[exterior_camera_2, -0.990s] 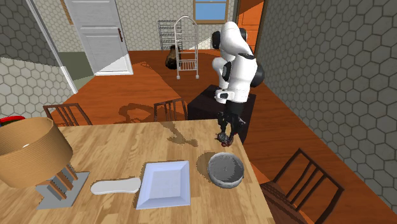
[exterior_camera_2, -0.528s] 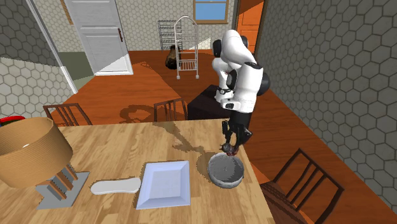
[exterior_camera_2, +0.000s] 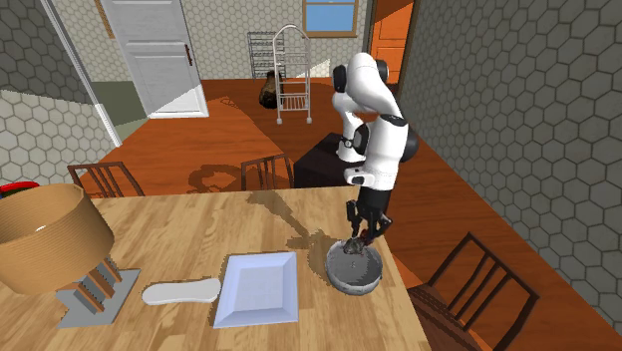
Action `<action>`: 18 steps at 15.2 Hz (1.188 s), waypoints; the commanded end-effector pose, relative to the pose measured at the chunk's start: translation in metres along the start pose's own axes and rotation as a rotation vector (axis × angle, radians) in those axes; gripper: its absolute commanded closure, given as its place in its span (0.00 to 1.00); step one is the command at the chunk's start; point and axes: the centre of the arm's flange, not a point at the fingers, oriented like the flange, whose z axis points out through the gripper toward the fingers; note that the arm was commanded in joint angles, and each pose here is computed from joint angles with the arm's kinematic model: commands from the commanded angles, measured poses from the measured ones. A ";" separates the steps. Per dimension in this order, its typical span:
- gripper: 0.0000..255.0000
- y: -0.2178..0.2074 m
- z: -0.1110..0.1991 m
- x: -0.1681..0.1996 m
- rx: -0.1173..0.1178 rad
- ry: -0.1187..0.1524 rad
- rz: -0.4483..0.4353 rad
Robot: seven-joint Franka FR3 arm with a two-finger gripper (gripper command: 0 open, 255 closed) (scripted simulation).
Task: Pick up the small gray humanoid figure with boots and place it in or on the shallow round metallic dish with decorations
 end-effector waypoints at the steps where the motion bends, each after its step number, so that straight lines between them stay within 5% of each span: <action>1: 1.00 0.001 0.010 -0.004 0.001 0.001 0.000; 10: 1.00 0.001 0.016 -0.006 0.001 0.001 0.000; 11: 0.00 0.001 0.016 -0.006 0.001 0.001 0.000; 16: 0.00 0.001 0.016 -0.006 0.001 0.001 0.000; 18: 0.00 0.001 -0.010 -0.006 0.001 0.001 0.000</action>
